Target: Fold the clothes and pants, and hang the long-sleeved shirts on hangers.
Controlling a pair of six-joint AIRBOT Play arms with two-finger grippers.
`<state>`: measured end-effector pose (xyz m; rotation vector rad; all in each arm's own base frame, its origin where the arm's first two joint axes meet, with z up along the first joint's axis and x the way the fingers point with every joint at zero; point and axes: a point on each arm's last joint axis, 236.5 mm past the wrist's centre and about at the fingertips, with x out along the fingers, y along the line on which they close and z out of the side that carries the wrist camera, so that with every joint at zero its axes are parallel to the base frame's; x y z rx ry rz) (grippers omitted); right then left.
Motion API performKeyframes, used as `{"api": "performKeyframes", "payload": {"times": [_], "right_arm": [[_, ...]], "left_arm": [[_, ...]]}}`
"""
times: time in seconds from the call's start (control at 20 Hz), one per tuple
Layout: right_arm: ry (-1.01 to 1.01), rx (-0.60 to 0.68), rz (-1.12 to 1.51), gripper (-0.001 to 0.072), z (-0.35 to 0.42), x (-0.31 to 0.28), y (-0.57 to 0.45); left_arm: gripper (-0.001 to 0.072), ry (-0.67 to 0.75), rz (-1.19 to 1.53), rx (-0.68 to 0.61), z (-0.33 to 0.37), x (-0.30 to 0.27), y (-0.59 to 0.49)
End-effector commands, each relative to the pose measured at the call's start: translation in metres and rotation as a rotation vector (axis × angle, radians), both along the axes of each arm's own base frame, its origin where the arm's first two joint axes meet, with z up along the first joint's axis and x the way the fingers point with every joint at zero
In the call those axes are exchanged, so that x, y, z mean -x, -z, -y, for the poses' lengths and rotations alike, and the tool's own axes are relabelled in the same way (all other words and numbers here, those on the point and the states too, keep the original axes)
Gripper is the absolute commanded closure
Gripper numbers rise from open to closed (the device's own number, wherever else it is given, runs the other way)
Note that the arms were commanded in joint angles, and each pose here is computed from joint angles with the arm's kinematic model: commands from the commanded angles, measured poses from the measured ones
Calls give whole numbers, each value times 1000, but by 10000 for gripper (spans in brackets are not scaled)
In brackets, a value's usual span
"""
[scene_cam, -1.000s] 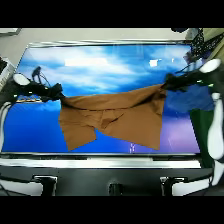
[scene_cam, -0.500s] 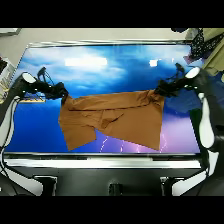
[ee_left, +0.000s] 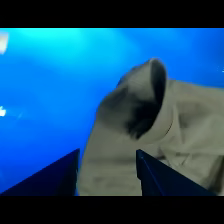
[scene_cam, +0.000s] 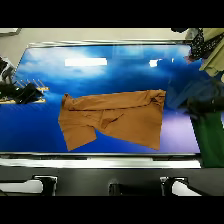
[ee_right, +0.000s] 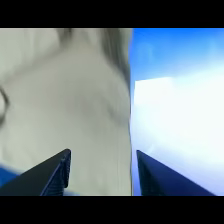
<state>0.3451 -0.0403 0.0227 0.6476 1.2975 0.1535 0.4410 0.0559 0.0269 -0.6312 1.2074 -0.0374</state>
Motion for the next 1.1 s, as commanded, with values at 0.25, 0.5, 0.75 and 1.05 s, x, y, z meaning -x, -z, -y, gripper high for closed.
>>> {"api": "performKeyframes", "payload": {"times": [0.25, 0.5, 0.75, 1.05], "right_arm": [[36, -161, -173, 228, -70, 123, 107], [54, -176, -174, 227, -79, 133, 126], [99, -200, -131, 227, -80, 119, 121], [101, -217, -149, 228, -87, 120, 120]], "left_arm": [[294, -129, -119, 69, -4, 98, 36], [294, -114, -125, 80, 3, 99, 36], [294, -115, -122, 77, 3, 98, 36], [294, -108, -102, 63, 0, 95, 37]]}}
